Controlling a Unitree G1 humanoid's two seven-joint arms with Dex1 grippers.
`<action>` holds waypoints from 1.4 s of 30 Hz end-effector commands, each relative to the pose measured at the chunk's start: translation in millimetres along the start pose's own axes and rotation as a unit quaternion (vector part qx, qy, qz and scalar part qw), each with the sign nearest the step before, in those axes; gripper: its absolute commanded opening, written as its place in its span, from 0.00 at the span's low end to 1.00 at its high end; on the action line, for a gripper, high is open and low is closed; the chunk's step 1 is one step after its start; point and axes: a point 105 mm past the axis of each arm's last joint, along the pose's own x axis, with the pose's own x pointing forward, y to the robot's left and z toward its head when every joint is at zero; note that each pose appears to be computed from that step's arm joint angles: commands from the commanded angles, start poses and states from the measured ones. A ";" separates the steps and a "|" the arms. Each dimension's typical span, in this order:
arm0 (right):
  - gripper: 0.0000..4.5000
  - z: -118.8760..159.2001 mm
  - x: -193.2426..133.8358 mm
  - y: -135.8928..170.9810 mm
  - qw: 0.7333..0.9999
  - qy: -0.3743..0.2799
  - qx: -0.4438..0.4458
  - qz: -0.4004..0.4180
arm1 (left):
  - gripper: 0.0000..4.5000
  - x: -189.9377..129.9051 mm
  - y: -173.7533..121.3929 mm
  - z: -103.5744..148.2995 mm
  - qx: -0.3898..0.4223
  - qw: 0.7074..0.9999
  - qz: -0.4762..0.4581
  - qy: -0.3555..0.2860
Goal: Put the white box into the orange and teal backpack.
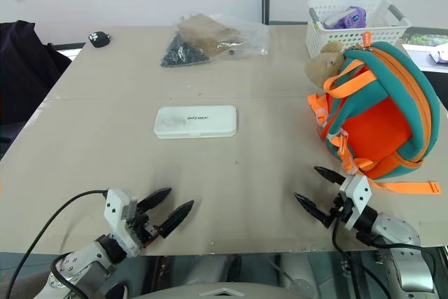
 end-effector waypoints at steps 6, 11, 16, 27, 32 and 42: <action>0.99 5.6 -1.3 -8.9 1.000 -0.005 -0.014 -0.004 | 1.00 2.9 -0.6 14.9 0.012 1.000 -0.005 -0.028; 0.99 5.3 1.0 -7.9 1.000 -0.007 -0.012 -0.004 | 1.00 1.5 0.0 14.9 0.011 1.000 -0.006 -0.027; 0.99 4.9 1.6 -6.3 1.000 -0.007 -0.009 -0.005 | 1.00 -0.2 2.5 13.9 0.010 1.000 -0.005 -0.024; 0.99 7.5 15.0 2.9 0.999 -0.006 0.031 0.019 | 1.00 -16.1 33.8 33.1 -0.017 0.999 -0.004 -0.039; 0.99 23.2 42.0 3.7 0.999 -0.030 0.033 0.019 | 1.00 -34.8 74.4 57.2 -0.061 0.998 -0.011 -0.032; 0.99 56.9 150.5 -23.9 0.996 -0.037 -0.055 -0.060 | 1.00 0.5 171.7 134.9 -0.260 0.965 0.025 -0.022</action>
